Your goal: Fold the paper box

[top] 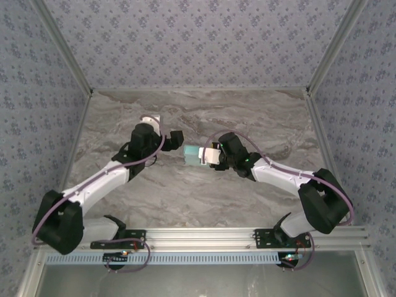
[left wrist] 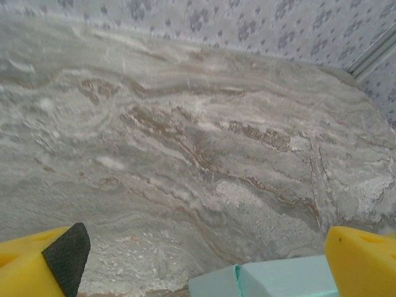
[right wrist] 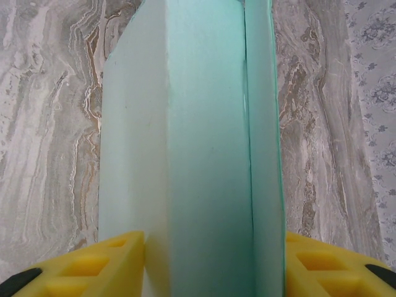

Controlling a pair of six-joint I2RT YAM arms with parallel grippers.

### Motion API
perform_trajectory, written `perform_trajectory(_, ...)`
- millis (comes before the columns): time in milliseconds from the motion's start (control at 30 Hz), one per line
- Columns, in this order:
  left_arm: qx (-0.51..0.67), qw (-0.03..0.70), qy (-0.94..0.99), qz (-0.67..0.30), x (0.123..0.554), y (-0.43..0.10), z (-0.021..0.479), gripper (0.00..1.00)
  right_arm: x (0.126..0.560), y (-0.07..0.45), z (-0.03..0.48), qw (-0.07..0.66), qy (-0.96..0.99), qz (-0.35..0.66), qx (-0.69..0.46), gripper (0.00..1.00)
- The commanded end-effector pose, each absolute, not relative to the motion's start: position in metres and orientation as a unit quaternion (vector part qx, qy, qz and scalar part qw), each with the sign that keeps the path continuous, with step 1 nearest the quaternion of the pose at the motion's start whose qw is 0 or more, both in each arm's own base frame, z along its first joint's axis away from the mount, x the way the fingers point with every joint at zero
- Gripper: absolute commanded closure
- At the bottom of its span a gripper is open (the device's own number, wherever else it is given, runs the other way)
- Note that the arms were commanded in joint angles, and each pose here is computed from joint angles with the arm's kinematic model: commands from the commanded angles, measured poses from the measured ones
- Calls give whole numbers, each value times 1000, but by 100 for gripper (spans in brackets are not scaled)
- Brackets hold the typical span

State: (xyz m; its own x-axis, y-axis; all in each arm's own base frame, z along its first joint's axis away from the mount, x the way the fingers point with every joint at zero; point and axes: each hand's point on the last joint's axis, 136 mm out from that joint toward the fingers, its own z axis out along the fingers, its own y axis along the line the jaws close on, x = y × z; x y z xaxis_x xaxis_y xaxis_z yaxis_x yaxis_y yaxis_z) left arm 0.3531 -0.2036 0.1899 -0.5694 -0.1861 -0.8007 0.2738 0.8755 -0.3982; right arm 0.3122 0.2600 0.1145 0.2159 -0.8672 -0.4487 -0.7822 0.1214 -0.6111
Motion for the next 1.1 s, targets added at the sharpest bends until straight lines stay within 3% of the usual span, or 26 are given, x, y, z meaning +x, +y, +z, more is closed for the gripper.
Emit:
perform_trajectory(0,24,396,877,-272,349,-219,166,1,302,258,96,385,624,-38,-678,48)
perform_trajectory(233,8,337,897,-285,355,-233,135,1,299,261,93,383,626,-24,-680,48)
perform_trajectory(400,-5,315,899,-303,343,-235,110,8,303,256,90,382,638,-23,-668,46)
perform_trajectory(600,-14,306,907,-290,330,-223,84,9,313,250,92,387,658,-20,-645,46)
perform_trajectory(733,-17,298,917,-266,324,-214,68,10,315,251,97,396,665,-10,-633,32)
perform_trajectory(867,-22,302,920,-249,326,-209,58,11,299,259,119,421,642,44,-639,23)
perform_trajectory(1067,-21,307,921,-241,329,-207,56,11,284,242,190,503,616,176,-580,24)
